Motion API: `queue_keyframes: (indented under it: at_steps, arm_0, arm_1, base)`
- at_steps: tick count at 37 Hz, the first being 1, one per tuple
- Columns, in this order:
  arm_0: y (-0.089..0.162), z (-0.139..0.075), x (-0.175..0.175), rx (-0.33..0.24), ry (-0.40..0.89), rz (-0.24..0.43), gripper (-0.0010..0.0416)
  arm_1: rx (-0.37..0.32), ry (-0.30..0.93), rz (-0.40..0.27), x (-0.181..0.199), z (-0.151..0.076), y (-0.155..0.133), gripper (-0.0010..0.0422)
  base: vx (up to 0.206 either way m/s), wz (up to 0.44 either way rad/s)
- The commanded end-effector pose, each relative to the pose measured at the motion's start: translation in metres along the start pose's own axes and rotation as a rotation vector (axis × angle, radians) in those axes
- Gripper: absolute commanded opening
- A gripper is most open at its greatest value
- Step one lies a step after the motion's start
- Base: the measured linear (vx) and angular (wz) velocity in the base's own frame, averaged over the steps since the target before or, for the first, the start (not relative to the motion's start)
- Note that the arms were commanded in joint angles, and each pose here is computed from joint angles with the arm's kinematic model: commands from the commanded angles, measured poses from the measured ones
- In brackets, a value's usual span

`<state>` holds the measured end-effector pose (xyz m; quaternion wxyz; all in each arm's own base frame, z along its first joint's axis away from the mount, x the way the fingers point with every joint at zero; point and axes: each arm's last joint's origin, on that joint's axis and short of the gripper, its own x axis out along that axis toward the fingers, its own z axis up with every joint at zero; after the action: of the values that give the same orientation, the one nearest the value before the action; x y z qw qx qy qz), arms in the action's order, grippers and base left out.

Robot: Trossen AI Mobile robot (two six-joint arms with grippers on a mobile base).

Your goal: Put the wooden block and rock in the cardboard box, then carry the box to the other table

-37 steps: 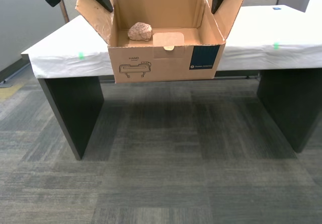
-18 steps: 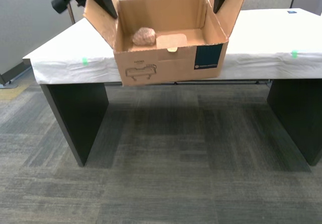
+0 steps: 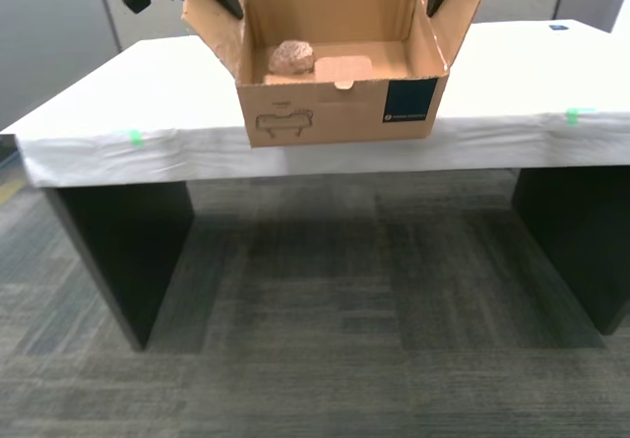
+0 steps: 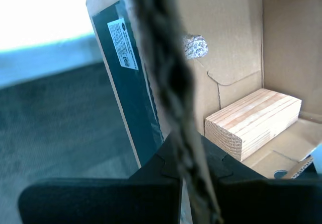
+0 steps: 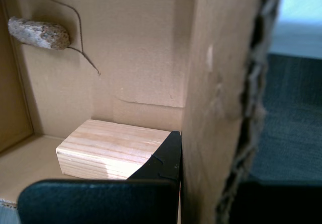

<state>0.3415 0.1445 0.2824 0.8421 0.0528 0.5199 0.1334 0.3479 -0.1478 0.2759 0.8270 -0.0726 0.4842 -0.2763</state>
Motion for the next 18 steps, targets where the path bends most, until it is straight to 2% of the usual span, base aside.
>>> queue_keyframes:
  at_steps: [1, 6, 12, 18]
  arm_0:
    - [-0.01, 0.007, 0.002, -0.005, -0.026, 0.01, -0.0001]
    - [-0.021, 0.011, 0.013, -0.011, -0.01, 0.055, -0.0001]
    - [-0.022, 0.015, 0.029, -0.041, -0.02, 0.07, -0.0001]
    - [-0.023, 0.015, 0.034, -0.045, -0.013, 0.069, -0.0001]
  arm_1:
    - [-0.009, -0.023, 0.01, -0.003, 0.004, -0.002, -0.0001]
    - [-0.017, -0.04, 0.018, -0.006, 0.007, -0.003, -0.0001]
    - [-0.023, -0.052, 0.034, -0.008, 0.01, -0.004, -0.0001]
    - [-0.028, -0.034, 0.092, -0.007, 0.006, -0.001, -0.0001]
  base:
    - [0.136, -0.316]
    - [0.135, -0.203]
    - [0.137, -0.144]
    - [0.138, -0.018]
